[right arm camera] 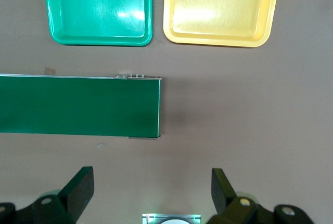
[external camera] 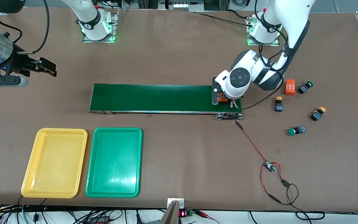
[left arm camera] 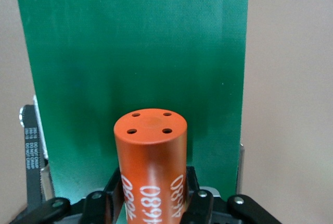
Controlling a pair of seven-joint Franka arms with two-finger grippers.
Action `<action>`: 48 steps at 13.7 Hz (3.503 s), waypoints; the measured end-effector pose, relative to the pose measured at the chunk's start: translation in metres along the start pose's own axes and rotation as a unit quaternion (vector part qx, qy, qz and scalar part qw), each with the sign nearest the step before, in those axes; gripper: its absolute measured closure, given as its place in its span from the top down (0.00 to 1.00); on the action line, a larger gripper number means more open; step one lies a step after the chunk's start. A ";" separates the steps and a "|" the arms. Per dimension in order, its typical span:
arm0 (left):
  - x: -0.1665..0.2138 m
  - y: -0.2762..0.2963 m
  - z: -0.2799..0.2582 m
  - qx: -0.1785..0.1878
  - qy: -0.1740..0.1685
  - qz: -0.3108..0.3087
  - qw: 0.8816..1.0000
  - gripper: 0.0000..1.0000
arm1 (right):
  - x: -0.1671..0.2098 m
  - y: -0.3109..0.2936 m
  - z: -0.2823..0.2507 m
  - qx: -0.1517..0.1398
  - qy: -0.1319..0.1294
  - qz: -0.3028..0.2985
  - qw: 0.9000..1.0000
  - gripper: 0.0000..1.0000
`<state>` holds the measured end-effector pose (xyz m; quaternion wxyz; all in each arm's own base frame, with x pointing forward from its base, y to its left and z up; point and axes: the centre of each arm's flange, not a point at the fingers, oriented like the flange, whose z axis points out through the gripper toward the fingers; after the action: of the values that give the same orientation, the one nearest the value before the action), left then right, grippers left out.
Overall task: Sort buttons by color to trays
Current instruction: 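Carry the battery onto the green belt and open the left gripper, then reach the left gripper to the green-capped button and grasp it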
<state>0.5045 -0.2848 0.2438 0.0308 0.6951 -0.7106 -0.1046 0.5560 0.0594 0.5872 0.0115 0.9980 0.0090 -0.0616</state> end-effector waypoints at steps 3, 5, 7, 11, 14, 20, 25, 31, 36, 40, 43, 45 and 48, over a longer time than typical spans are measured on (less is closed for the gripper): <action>0.003 -0.001 -0.001 0.008 0.001 0.008 1.000 0.63 | 0.000 0.000 0.000 0.000 0.000 0.000 1.000 1.00; 0.003 -0.009 -0.020 0.022 0.004 0.006 1.000 0.85 | 0.000 0.000 0.000 0.000 0.000 0.000 1.000 1.00; -0.011 -0.027 -0.071 0.015 -0.011 -0.014 1.000 1.00 | 0.000 0.000 0.000 0.000 0.000 0.000 1.000 1.00; -0.120 -0.084 -0.197 0.053 0.010 -0.115 0.992 1.00 | 0.000 0.000 0.000 0.000 0.000 0.000 1.000 1.00; -0.214 -0.115 -0.170 0.032 0.007 -0.173 0.984 1.00 | 0.000 0.000 0.000 0.000 0.000 0.000 1.000 1.00; -0.304 -0.143 -0.099 -0.002 0.002 -0.303 0.953 1.00 | 0.000 0.000 0.000 0.000 0.000 0.000 1.000 1.00; -0.355 -0.148 -0.047 -0.051 0.026 -0.408 0.911 1.00 | 0.000 0.000 0.000 0.000 0.000 0.000 1.000 1.00; -0.378 -0.157 0.003 -0.068 0.057 -0.356 0.930 1.00 | 0.000 0.000 0.000 0.000 0.000 0.000 1.000 1.00; -0.374 -0.168 0.032 -0.042 0.083 -0.179 0.979 1.00 | 0.000 0.000 0.000 0.000 0.000 0.000 1.000 1.00; -0.390 -0.165 0.050 -0.050 0.093 -0.142 0.984 1.00 | 0.000 0.000 0.000 0.000 0.000 0.000 1.000 1.00; -0.394 -0.164 0.062 -0.057 0.097 -0.136 0.984 1.00 | 0.000 0.000 0.000 0.000 0.000 0.000 1.000 1.00; -0.396 -0.163 0.070 -0.063 0.100 -0.137 0.983 1.00 | 0.000 0.000 0.000 0.000 0.000 0.000 1.000 1.00; -0.403 -0.162 0.083 -0.069 0.114 -0.142 0.981 1.00 | 0.000 0.000 0.000 0.000 0.000 0.000 1.000 1.00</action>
<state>0.6603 0.1231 0.1729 0.1445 0.7926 -0.5874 -0.0767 0.5561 0.0592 0.5873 0.0115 0.9980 0.0088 -0.0615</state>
